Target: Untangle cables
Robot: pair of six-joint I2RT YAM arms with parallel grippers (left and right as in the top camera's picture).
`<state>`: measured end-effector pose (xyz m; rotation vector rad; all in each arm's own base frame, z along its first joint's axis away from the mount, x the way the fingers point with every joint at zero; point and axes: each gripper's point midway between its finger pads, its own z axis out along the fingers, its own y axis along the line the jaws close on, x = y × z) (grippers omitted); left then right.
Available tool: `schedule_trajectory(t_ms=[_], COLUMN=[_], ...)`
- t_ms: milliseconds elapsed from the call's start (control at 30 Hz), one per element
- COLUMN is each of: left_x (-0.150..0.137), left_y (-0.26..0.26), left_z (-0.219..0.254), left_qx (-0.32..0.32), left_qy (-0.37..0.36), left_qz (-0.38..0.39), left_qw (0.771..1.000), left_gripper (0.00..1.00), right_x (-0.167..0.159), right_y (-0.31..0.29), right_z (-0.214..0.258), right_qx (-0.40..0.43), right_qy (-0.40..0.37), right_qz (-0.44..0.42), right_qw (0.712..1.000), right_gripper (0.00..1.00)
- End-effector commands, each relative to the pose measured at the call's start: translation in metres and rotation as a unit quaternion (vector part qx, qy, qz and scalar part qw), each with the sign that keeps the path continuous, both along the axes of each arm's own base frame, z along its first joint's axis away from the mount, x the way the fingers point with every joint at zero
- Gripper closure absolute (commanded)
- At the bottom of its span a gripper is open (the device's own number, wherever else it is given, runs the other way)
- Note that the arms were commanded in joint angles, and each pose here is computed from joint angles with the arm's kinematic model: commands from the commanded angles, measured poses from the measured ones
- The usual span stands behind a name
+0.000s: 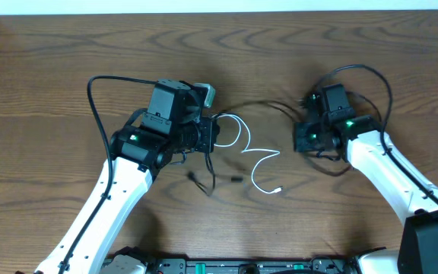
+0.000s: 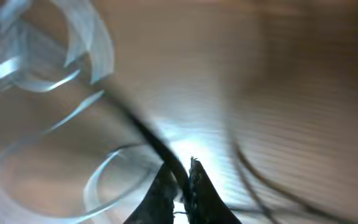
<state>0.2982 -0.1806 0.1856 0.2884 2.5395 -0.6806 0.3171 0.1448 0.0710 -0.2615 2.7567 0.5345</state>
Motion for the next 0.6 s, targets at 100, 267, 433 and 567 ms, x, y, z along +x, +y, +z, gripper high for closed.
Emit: schedule_trajectory(t_ms=[100, 267, 433, 567], left_x=[0.0067, 0.0053, 0.0052, 0.0049], left_y=[0.0072, 0.0078, 0.0078, 0.0078], left_z=[0.0070, 0.0045, 0.0042, 0.0041], left_qx=[0.018, 0.020, 0.020, 0.020], left_qy=[-0.019, -0.013, -0.013, -0.012], left_qz=[0.008, 0.008, 0.008, 0.008], left_qw=[1.000, 1.000, 1.000, 1.000], left_gripper=[0.93, 0.71, 0.61, 0.61], right_x=[-0.0227, -0.0277, -0.0286, -0.0286], right_y=[0.0428, 0.0447, 0.0469, 0.0469], right_z=[0.0176, 0.0183, 0.0202, 0.0202], right_qx=[0.118, 0.127, 0.135, 0.135], right_qy=[-0.006, 0.004, 0.004, 0.004], right_qz=[0.139, 0.143, 0.145, 0.145], right_qw=[0.983, 0.982, 0.980, 0.980], right_gripper=[0.96, 0.96, 0.96, 0.91])
